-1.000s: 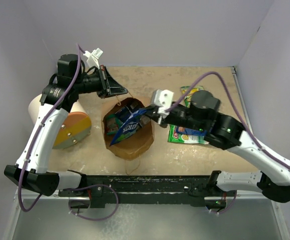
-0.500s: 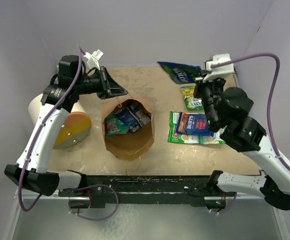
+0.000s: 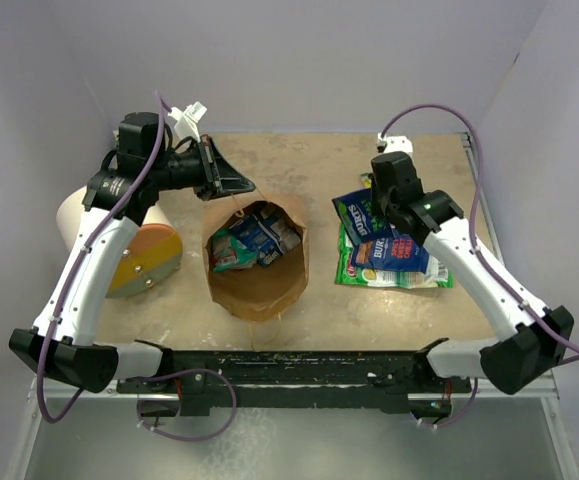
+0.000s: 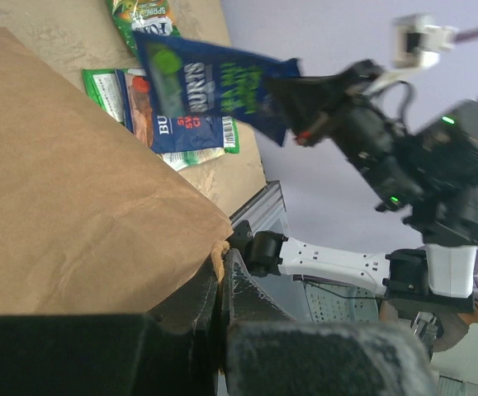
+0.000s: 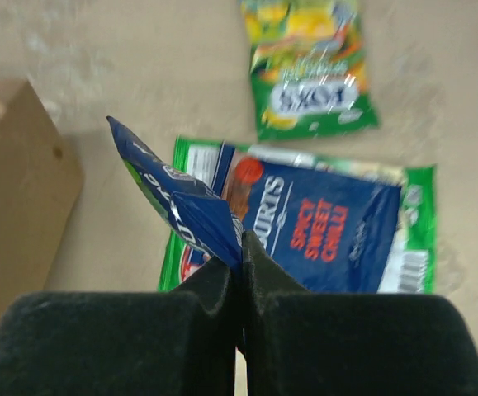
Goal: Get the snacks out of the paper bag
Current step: Place the snack at the center of the board.
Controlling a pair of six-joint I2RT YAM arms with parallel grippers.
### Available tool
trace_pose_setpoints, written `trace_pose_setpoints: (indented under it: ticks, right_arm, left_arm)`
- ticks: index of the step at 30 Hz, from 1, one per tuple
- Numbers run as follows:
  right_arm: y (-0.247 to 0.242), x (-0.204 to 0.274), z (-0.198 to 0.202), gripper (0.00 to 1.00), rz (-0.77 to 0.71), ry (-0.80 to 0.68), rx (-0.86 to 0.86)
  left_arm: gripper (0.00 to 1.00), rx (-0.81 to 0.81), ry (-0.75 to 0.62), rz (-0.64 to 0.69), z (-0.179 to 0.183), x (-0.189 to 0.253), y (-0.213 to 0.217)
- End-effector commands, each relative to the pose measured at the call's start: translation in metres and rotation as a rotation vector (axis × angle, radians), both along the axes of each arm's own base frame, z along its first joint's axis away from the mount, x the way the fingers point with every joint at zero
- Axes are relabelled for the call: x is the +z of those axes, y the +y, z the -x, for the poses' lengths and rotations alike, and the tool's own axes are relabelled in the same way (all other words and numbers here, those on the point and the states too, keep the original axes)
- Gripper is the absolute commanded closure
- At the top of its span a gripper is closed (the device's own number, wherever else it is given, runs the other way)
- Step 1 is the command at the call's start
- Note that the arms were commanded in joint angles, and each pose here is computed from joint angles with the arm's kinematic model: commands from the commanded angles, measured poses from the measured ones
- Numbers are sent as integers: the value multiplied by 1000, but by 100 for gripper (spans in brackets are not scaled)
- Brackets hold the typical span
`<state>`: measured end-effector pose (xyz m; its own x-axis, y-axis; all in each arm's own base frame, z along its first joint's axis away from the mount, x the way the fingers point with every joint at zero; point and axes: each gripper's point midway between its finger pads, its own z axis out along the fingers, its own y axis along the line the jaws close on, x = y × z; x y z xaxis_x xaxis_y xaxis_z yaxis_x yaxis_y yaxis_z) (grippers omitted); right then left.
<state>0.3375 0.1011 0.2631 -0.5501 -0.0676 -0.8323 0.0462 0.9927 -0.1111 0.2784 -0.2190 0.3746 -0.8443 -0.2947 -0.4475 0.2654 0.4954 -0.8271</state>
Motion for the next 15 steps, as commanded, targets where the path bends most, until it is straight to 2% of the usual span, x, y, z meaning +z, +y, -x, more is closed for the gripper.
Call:
trace_pose_setpoints:
  ticks: [1,5,15]
  right_arm:
    - [18,-27,8,100,-273,139,37]
    - [3,-58,5,100,-332,252,5]
    - [-77,-112,4,100,-209,434,-163]
  left_arm:
    - [100,0,-63,12,4,12,3]
    - [100,-3,-63,12,4,11,3]
    - [100,-7,-57,17,6,10,3]
